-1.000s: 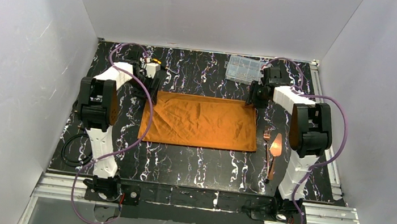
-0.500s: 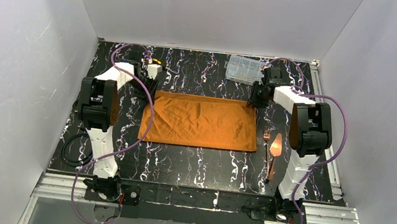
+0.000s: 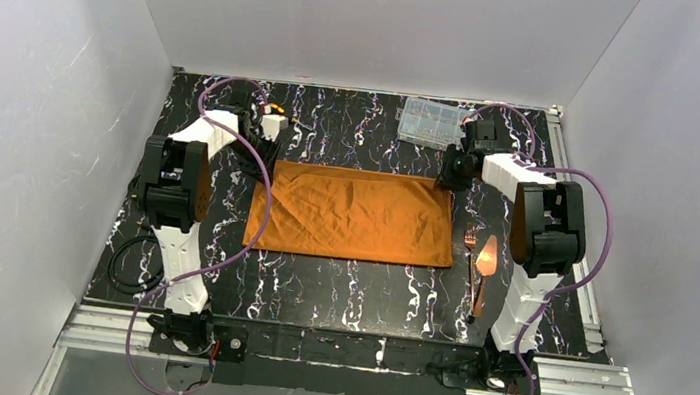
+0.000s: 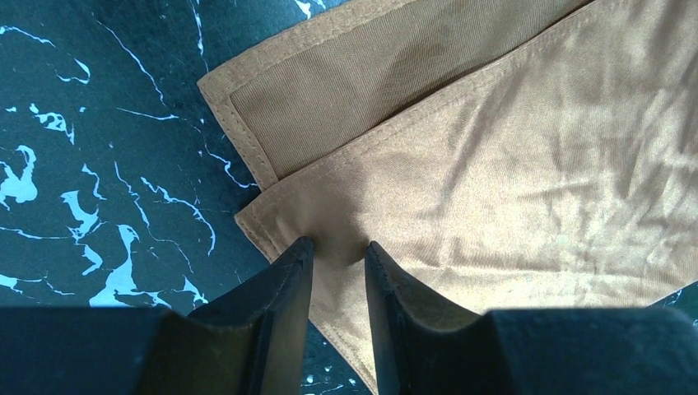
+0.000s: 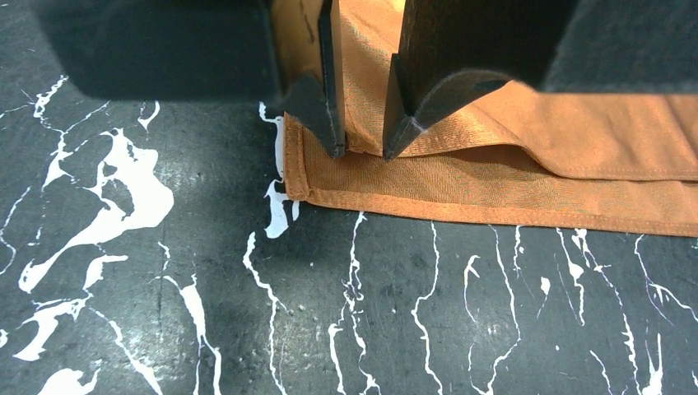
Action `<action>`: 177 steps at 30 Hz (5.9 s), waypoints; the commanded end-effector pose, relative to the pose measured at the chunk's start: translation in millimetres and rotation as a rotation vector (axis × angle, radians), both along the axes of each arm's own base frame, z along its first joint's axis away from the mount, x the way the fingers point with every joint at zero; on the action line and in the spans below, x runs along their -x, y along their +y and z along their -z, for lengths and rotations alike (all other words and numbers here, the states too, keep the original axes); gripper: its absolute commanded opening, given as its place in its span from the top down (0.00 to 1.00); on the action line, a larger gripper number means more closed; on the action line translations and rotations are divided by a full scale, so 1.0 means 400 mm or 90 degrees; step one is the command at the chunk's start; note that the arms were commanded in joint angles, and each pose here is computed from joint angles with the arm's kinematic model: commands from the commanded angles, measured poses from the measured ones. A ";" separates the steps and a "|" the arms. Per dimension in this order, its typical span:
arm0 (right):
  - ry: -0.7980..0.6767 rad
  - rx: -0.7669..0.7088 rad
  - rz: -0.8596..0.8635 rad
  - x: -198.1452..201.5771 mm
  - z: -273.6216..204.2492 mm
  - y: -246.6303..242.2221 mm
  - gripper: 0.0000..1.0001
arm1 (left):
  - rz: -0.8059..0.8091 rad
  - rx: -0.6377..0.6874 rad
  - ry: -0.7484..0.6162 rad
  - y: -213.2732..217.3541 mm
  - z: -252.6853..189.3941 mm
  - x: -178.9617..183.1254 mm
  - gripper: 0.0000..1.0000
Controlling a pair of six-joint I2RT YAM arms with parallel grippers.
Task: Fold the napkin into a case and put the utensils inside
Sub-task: Smooth out the rectangle-folded napkin at the center of the board.
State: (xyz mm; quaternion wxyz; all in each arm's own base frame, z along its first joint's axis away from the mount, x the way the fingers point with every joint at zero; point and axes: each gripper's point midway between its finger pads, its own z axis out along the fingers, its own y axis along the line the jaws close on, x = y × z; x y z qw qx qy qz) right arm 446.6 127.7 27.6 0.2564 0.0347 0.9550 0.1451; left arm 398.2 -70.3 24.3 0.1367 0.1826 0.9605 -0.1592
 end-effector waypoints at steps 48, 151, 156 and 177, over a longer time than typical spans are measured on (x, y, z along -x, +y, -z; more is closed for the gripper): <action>-0.091 0.025 0.059 0.033 -0.146 -0.052 0.99 | -0.043 0.006 0.014 -0.010 -0.034 -0.022 0.38; 0.046 -0.142 -0.025 0.332 -0.099 0.106 0.84 | 0.342 0.054 -0.004 -0.133 -0.120 0.290 0.89; 0.086 -0.223 -0.086 0.376 -0.135 0.160 0.90 | 0.391 0.098 0.046 -0.179 -0.130 0.356 0.98; 0.357 -0.294 -0.297 0.553 -0.055 0.364 0.98 | 0.352 0.339 0.288 -0.529 -0.135 0.458 1.00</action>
